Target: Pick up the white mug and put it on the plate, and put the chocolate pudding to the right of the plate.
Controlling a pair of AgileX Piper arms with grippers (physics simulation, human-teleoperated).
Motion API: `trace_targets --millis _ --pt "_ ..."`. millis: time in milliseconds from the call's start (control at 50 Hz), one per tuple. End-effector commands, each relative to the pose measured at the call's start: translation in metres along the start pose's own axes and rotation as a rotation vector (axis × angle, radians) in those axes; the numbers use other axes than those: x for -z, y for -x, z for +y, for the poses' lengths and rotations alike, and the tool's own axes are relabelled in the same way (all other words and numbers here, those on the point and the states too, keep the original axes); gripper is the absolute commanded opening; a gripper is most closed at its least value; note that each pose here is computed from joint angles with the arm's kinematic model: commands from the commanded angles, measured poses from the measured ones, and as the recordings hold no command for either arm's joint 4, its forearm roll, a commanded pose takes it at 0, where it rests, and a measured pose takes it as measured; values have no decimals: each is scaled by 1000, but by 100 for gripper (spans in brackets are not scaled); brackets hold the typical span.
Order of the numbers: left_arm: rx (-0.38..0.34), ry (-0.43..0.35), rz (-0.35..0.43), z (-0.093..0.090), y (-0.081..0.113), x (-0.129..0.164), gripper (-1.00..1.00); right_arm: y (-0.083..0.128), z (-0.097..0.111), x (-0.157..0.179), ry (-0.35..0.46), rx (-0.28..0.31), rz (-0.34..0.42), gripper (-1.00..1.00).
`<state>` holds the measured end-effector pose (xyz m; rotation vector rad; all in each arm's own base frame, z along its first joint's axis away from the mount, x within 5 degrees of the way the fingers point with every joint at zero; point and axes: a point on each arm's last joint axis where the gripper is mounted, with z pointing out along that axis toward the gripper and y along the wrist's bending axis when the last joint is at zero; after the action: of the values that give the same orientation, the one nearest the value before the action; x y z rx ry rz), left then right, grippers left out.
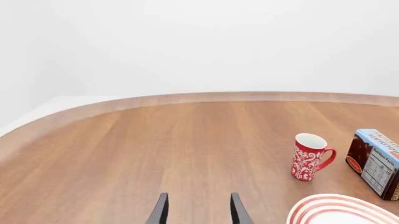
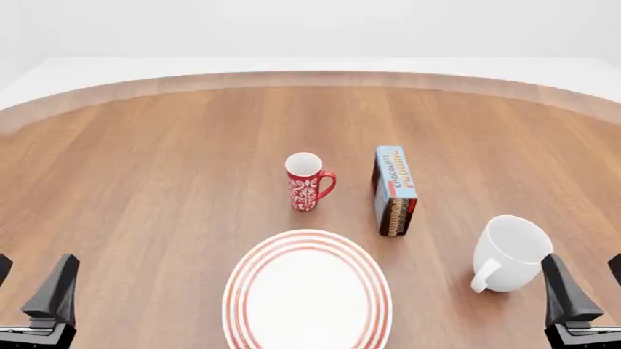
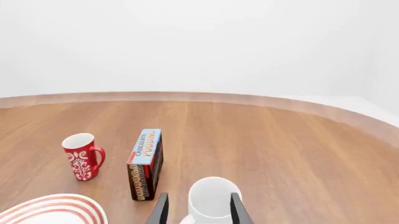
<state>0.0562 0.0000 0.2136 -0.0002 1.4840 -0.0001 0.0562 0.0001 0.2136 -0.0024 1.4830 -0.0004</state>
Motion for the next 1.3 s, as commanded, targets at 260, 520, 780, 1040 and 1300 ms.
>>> trace_targets --millis 260,520,780,1040,1300 --pt "1 -4 5 0 0 -1 100 1 0 0 3 -2 -2 100" --pt "-25 -20 6 -1 1 -1 100 1 0 0 2 -5 -3 100" --pt "-74 -83 -23 -5 17 -4 100 1 0 0 2 -7 -3 100" --pt "-104 -155 -44 -10 31 -7 100 1 0 0 2 -8 -3 100" --pt "-130 -223 -44 -16 33 -16 100 1 0 0 1 -7 -4 100"
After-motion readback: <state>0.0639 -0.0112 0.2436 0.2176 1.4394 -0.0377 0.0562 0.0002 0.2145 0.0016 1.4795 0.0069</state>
